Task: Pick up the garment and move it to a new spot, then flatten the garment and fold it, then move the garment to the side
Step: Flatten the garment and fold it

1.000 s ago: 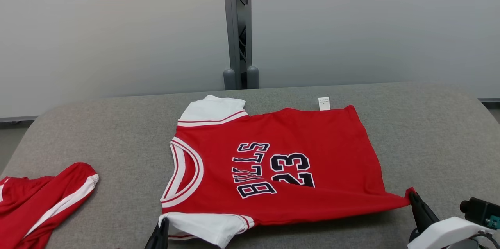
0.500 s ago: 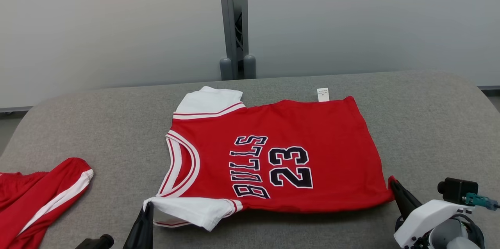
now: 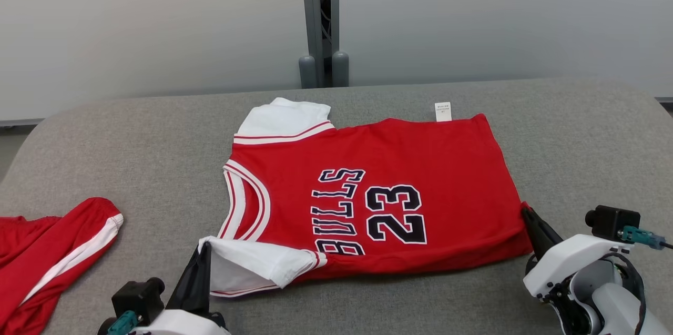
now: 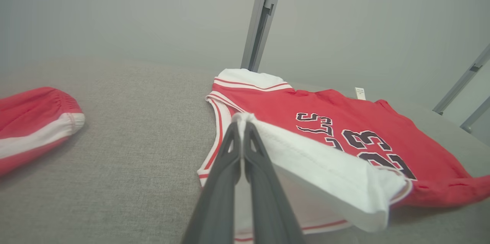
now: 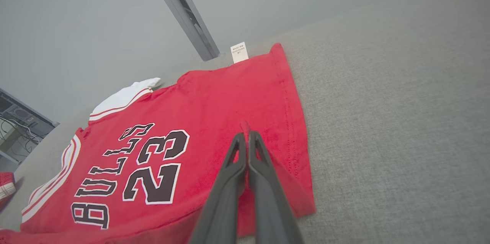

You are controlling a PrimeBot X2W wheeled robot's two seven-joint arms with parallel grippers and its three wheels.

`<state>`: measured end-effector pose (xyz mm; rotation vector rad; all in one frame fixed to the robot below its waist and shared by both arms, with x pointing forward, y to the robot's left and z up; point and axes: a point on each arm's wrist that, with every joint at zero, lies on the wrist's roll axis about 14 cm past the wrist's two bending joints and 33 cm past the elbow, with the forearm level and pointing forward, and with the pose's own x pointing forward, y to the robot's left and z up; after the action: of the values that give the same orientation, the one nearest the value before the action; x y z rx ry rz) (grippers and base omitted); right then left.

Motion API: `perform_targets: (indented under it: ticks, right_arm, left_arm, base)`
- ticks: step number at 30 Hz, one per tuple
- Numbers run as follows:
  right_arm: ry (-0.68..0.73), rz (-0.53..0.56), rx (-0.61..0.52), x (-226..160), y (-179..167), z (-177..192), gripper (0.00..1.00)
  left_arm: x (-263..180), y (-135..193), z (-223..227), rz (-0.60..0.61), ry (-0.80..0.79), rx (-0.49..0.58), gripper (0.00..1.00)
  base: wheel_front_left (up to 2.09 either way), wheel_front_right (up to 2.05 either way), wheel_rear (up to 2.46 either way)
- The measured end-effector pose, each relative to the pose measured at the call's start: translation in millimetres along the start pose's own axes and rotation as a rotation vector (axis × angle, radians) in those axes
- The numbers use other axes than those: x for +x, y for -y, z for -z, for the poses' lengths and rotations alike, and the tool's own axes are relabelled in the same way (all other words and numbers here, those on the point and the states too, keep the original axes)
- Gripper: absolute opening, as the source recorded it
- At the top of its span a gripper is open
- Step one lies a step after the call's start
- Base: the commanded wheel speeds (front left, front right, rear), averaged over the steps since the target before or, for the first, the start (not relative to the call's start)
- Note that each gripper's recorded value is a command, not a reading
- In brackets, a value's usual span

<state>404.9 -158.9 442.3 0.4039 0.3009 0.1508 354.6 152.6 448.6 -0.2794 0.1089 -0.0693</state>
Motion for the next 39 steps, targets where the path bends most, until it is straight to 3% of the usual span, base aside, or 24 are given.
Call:
perform_targets:
  ticks: [19,37,38,39]
  right_arm:
    - [-0.008,0.057,0.04,42.3,11.6,-4.6,0.0]
    - [-0.051,0.061,0.026,60.4,10.2,10.8,0.0]
    - [-0.049,0.061,0.025,61.2,10.1,10.7,0.31]
    - [-0.05,0.061,0.023,62.1,10.0,10.7,0.64]
  left_arm:
    - [57.7,-8.3,20.3,-0.022,-0.098,0.022,0.0]
    - [71.8,-17.4,32.3,-0.064,-0.137,0.004,0.0]
    - [72.2,-17.9,32.5,-0.067,-0.138,0.004,0.38]
    - [72.2,-18.8,32.8,-0.072,-0.138,0.004,0.86]
  base:
    - [0.0,0.0,0.0]
    - [0.0,0.0,0.0]
    - [0.0,0.0,0.0]
    - [0.0,0.0,0.0]
